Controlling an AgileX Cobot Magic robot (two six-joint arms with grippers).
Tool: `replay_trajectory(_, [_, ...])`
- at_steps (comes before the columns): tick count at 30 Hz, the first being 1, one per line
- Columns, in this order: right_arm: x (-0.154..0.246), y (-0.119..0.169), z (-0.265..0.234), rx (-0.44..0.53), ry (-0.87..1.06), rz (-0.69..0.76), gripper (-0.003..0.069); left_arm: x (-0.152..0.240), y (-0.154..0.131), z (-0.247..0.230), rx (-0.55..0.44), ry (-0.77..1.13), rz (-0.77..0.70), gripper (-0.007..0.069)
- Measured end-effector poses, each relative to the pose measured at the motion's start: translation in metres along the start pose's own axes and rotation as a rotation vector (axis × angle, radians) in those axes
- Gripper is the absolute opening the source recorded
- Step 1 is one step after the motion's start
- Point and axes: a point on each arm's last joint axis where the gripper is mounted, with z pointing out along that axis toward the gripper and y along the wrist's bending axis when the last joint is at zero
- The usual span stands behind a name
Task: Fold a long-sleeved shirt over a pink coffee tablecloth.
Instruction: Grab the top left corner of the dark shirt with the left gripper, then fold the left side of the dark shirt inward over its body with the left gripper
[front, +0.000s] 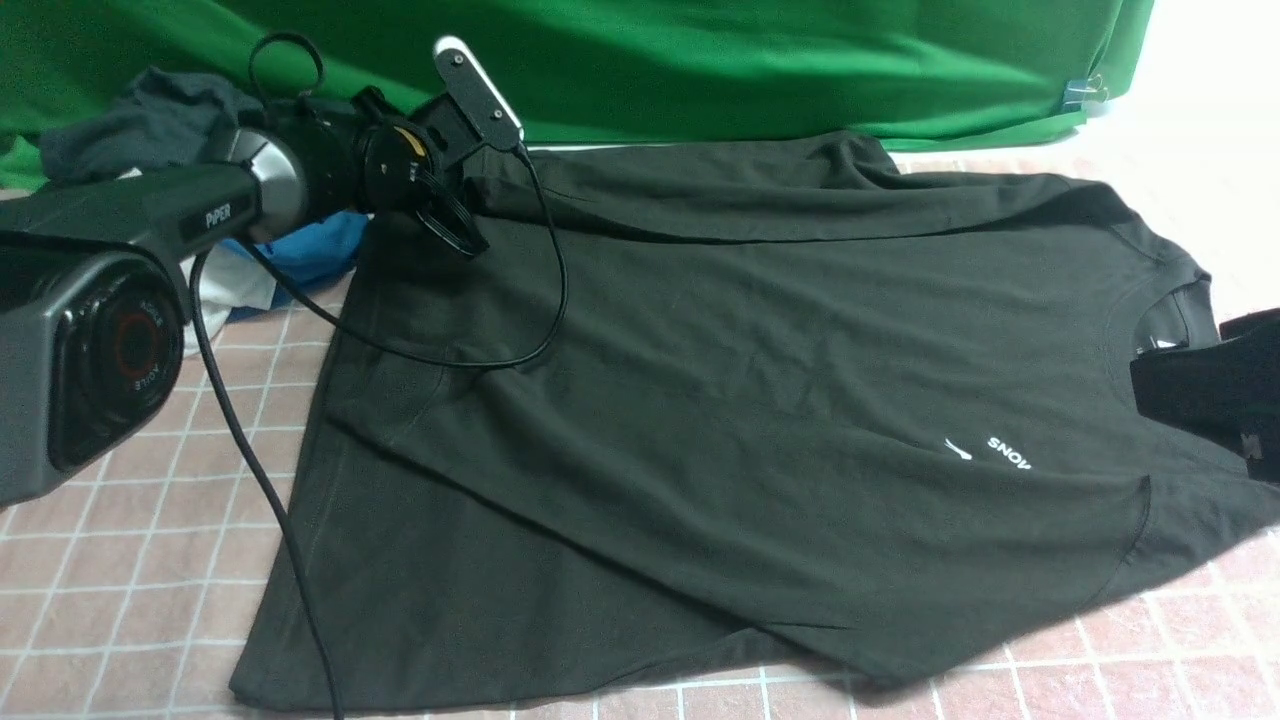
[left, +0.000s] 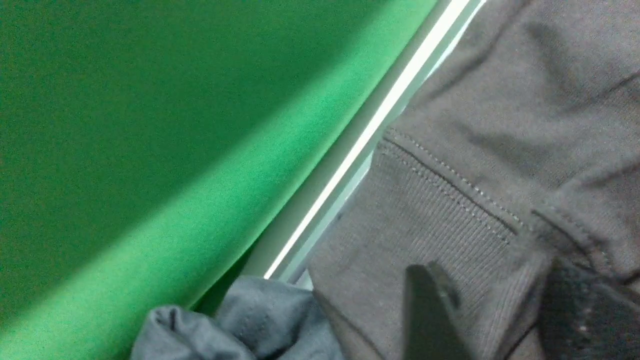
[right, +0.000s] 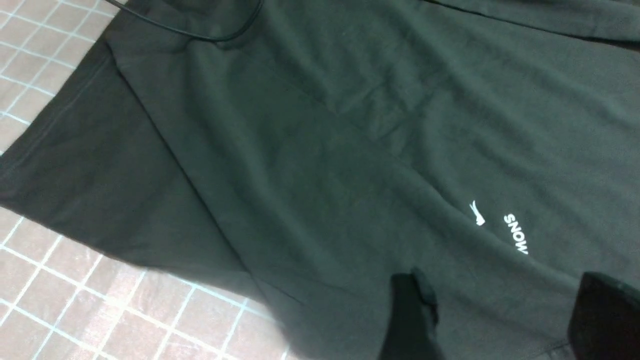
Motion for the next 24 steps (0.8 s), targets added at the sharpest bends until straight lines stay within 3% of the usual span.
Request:
replay_trajectory(5, [0.001, 0.001, 0.000, -0.011, 0.009, 0.010, 0.0406, 0.001, -0.002, -0.004, 0.049, 0.043, 0.037, 0.0048])
replay_trajectory(18, [0.003, 0.001, 0.000, -0.010, 0.031, 0.011, 0.0406, -0.032, 0.017, -0.061, 0.134, 0.086, 0.125, 0.0038])
replay_trajectory(24, [0.005, 0.001, 0.000, -0.008, 0.060, 0.007, 0.0406, -0.029, 0.017, -0.081, 0.237, 0.180, 0.134, 0.0038])
